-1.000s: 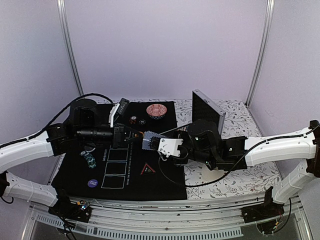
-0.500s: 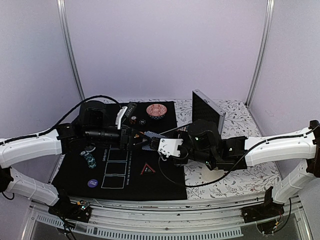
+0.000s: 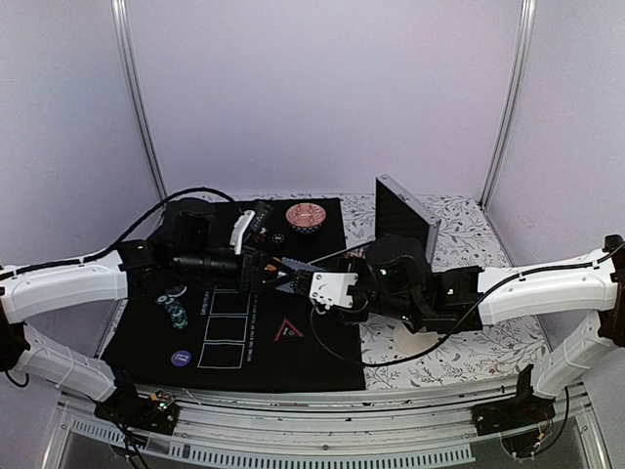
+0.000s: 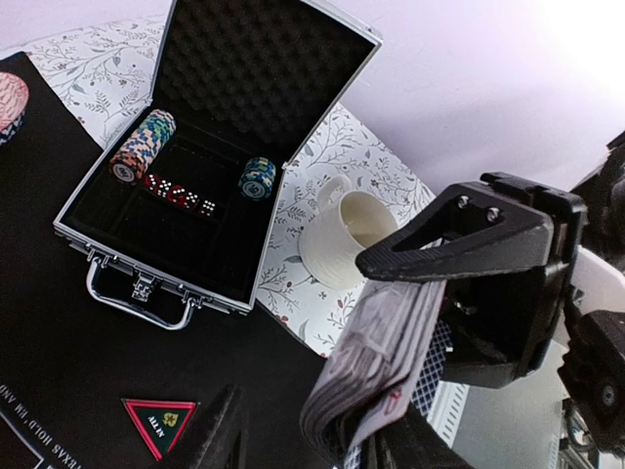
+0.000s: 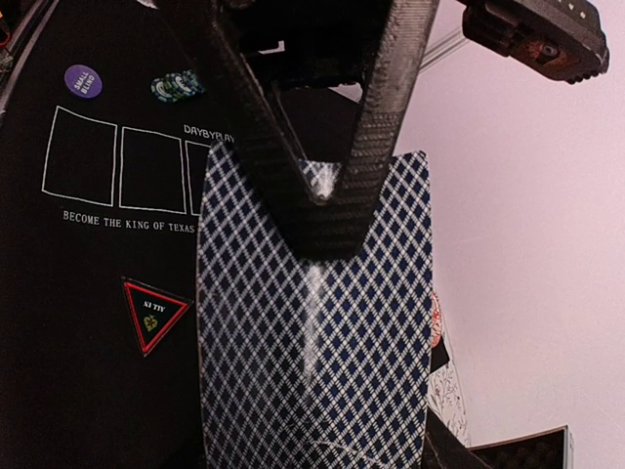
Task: Distribute texas hold em gaming equipment
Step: Pick up the poker card from the face-down deck piles.
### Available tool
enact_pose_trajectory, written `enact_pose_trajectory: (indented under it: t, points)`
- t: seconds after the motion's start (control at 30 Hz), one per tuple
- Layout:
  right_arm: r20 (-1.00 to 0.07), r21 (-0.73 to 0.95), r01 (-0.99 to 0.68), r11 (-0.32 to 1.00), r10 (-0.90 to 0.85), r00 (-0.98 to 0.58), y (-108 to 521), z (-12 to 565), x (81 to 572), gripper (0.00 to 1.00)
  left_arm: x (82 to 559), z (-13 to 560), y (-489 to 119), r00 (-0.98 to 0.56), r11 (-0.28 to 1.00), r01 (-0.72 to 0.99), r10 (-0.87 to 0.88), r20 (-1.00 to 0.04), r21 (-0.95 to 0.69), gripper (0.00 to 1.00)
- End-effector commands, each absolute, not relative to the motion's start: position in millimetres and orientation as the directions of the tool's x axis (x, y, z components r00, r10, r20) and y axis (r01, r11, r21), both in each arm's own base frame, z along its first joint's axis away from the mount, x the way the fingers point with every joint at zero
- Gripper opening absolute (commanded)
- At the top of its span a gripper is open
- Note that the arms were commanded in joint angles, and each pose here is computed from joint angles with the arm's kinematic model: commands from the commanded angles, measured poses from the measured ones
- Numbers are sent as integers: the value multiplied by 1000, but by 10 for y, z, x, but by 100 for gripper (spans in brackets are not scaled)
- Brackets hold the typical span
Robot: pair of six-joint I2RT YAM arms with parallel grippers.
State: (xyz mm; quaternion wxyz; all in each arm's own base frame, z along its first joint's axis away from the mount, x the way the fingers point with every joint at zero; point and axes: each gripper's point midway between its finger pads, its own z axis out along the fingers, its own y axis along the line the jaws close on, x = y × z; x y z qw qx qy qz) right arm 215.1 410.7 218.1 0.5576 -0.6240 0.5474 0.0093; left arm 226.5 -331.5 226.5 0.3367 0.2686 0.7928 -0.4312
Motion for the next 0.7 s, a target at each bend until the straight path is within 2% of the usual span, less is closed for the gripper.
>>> enact_pose_trajectory:
  t: [0.0, 0.23, 0.33, 0.67]
  points:
    - [-654, -677, -687, 263, -643, 398, 4114, 2329, 2180, 48, 2291, 2324, -3227, -619, 490, 713, 101, -779, -502, 45]
    - [-653, -679, -685, 264, -644, 398, 4100, 2336, 2177, 47, 2214, 2409, -3234, -615, 443, 732, 101, -782, -518, 57]
    - [-653, -677, -687, 263, -646, 396, 4093, 2324, 2177, 47, 2217, 2481, -3174, -612, 434, 730, 71, -787, -529, 57]
    - [-651, -677, -688, 260, -646, 397, 4104, 2317, 2174, 47, 2170, 2531, -3214, -627, 372, 735, 55, -777, -566, 33]
